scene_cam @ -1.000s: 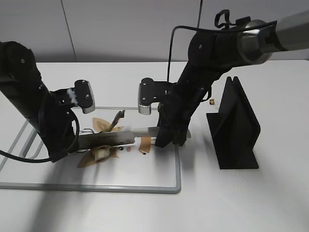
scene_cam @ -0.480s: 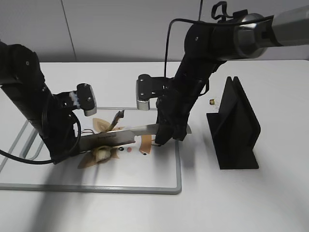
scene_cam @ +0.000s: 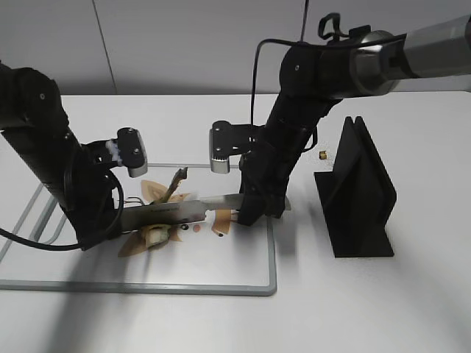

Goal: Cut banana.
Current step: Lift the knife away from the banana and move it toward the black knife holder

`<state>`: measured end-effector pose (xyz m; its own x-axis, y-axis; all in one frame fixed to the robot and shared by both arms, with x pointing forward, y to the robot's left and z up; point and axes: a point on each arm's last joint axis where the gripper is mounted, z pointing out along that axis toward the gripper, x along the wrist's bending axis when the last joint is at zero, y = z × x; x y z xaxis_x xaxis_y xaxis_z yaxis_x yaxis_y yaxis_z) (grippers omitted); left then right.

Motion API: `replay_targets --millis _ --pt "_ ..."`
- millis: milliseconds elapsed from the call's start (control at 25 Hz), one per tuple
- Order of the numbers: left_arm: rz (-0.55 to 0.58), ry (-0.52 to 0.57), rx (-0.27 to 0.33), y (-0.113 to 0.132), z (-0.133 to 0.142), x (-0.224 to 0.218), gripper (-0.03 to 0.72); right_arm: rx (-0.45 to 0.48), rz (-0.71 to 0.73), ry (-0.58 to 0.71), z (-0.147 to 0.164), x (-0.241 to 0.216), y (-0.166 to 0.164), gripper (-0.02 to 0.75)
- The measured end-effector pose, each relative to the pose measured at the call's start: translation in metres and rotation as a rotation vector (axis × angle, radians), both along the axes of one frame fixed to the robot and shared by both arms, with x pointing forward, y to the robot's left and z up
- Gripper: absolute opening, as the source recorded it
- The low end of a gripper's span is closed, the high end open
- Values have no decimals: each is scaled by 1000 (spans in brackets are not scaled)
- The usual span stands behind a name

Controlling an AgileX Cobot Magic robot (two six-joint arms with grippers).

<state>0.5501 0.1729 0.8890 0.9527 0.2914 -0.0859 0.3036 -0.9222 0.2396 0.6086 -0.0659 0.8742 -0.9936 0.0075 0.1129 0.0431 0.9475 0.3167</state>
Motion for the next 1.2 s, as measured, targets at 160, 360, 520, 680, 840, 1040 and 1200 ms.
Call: replay_targets --millis 160,360,520,680,840,1040,1200 --pt "0 0 0 0 0 0 -1 -2 5 -11 2 2 0 174" --pt "-1 -8 -4 0 4 -1 -1 -5 8 -24 10 2 -1 172" --pt "4 34 -17 -1 10 -11 -7 -1 27 -17 24 -4 1 172" --pt "1 18 -29 -1 25 -15 -9 15 40 -41 43 -7 2 172" --pt "-7 -38 -39 1 44 -17 -9 32 43 -84 62 -7 1 172" --pt "-15 -92 -49 3 63 -20 -9 48 46 -117 80 -9 0 172" --pt "-25 -144 -58 5 82 -25 -9 65 48 -151 99 -12 -2 172"
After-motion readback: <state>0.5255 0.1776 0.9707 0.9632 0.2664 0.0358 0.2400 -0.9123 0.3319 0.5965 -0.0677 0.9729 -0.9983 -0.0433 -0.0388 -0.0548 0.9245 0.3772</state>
